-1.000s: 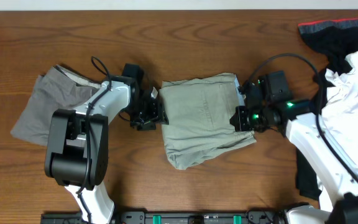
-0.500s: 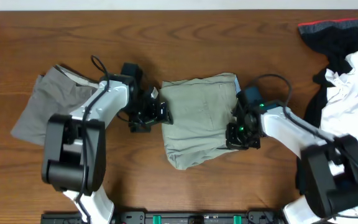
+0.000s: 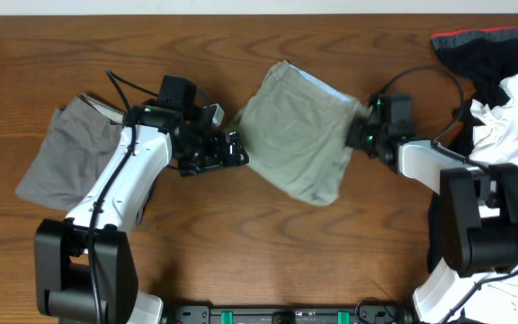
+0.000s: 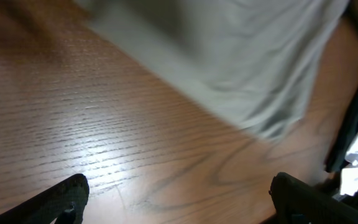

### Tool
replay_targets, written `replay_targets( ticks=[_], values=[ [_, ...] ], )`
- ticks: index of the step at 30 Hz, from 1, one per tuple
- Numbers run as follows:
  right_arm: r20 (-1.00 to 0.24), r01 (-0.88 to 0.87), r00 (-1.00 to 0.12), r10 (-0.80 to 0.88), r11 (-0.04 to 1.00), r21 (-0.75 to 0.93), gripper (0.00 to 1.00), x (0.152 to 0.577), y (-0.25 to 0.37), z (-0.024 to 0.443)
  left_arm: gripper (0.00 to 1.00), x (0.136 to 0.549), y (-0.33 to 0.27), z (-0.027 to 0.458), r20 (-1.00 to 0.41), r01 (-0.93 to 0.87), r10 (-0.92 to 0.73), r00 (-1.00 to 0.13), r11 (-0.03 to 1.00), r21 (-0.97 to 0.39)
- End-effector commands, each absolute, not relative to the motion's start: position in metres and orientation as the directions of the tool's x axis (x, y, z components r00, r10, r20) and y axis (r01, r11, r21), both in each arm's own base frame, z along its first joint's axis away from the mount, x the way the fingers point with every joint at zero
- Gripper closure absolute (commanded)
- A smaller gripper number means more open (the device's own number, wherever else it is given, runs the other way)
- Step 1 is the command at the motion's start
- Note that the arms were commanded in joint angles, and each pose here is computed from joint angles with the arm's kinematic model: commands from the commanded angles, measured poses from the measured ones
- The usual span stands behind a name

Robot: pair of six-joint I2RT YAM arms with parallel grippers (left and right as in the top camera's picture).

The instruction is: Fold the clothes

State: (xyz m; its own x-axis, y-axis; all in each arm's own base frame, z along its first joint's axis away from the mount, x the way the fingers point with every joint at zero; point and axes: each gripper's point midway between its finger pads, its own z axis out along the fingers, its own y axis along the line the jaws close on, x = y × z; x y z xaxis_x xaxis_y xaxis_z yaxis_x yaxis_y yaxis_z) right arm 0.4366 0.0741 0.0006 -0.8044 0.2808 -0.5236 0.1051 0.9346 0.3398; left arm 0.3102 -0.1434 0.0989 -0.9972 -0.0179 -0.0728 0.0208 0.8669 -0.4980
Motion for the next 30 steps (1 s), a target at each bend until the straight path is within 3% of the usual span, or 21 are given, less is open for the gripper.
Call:
replay_targets(
  ticks=[1,4,9,14,20,24,27,30],
  values=[
    [-0.623,0.086,-0.766,0.159,0.986,0.145,0.97,0.45,0.037,-0.006,0.05,0.318,-0.137,0.104,-0.118,0.05,-0.005,-0.993,0.887,-0.459],
    [-0.635,-0.021,-0.759,0.141,0.97,0.24,0.97,0.462,0.061,0.025,0.04,0.32,-0.13,0.101,-0.13,0.045,-0.01,-0.991,0.908,-0.416],
    [-0.637,-0.221,-0.76,0.125,0.873,0.435,0.92,0.446,0.108,0.093,0.04,0.324,-0.124,0.098,-0.159,0.08,0.021,-0.987,0.923,-0.377],
    [-0.61,-0.211,-0.773,0.172,0.838,0.503,0.89,0.424,0.119,0.132,0.04,0.325,-0.123,0.098,-0.164,0.084,0.024,-0.986,0.926,-0.369],
    [-0.381,-0.146,-0.921,0.081,0.833,0.533,0.91,0.373,0.156,0.08,0.04,0.328,-0.124,0.099,-0.178,0.089,0.023,-0.984,0.924,-0.371],
    [-0.338,-0.329,-0.926,-0.167,0.795,0.509,0.91,0.339,0.197,0.044,0.04,0.328,-0.124,0.099,-0.178,0.089,0.023,-0.984,0.924,-0.371],
    [-0.234,-0.315,-0.945,-0.23,0.837,0.447,0.92,0.319,0.203,0.005,0.04,0.328,-0.124,0.099,-0.177,0.088,0.023,-0.984,0.924,-0.371],
    [-0.078,-0.164,-0.986,-0.147,0.941,0.295,0.97,0.303,0.176,-0.036,0.04,0.325,-0.123,0.098,-0.164,0.084,0.024,-0.986,0.925,-0.37]
  ],
)
